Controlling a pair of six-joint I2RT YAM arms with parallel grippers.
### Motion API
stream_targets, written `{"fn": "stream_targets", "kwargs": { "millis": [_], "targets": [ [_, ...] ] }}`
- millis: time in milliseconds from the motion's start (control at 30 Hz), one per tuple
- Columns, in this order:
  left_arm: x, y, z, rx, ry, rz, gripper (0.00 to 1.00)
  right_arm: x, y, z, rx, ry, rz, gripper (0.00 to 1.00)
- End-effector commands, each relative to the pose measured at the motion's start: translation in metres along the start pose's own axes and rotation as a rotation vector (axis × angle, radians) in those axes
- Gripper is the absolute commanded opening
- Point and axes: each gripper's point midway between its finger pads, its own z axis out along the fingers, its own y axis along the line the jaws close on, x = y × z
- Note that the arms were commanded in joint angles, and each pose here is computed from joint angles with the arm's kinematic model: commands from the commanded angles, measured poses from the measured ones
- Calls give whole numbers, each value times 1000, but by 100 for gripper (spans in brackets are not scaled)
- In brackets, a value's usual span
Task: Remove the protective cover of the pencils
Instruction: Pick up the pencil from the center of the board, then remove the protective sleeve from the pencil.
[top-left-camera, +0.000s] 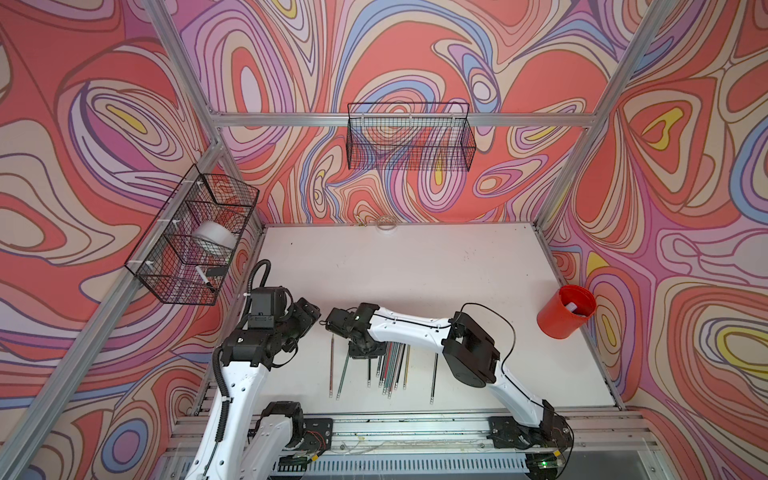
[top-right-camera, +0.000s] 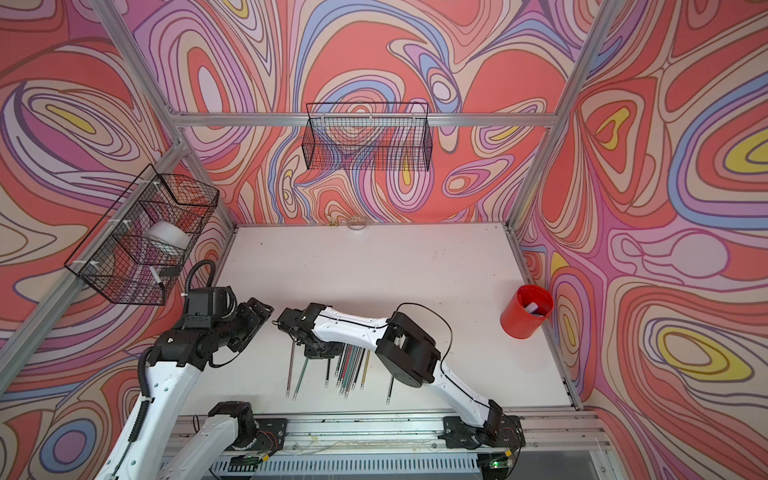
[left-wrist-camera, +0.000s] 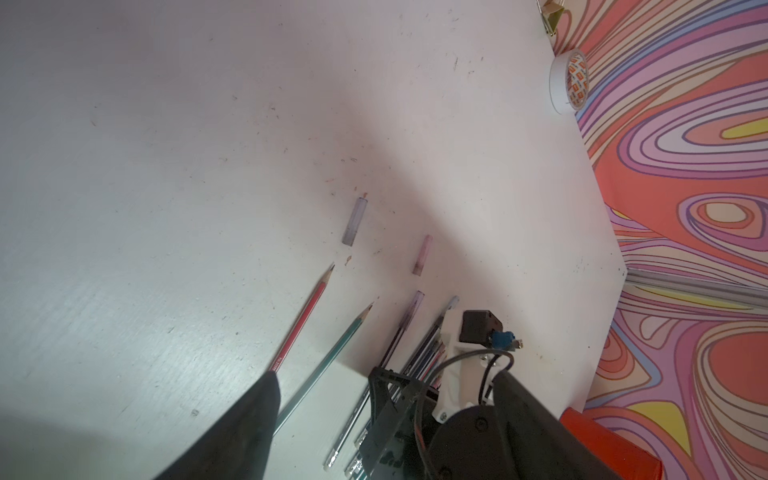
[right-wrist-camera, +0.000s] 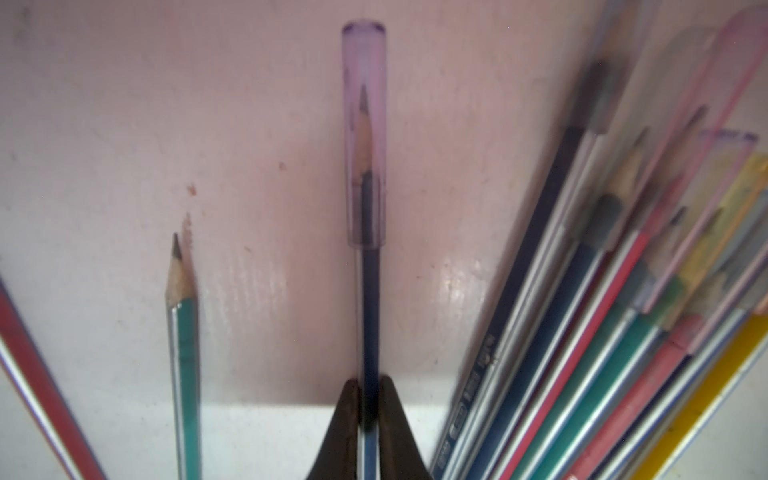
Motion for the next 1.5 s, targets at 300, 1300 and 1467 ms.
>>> {"fn": "stream_targets", "kwargs": {
  "millis": [300, 1300, 1467],
  "targets": [
    [9, -11, -23, 125, -19, 7, 86, 1, -6, -28, -86, -53, 0, 7],
    [9, -58, 6, 298, 105, 62, 81, -5, 57, -150, -798, -296, -186, 4],
    [2, -67, 7, 285, 112, 118, 80, -11, 62, -162, -863, -347, -181, 7]
  ]
}}
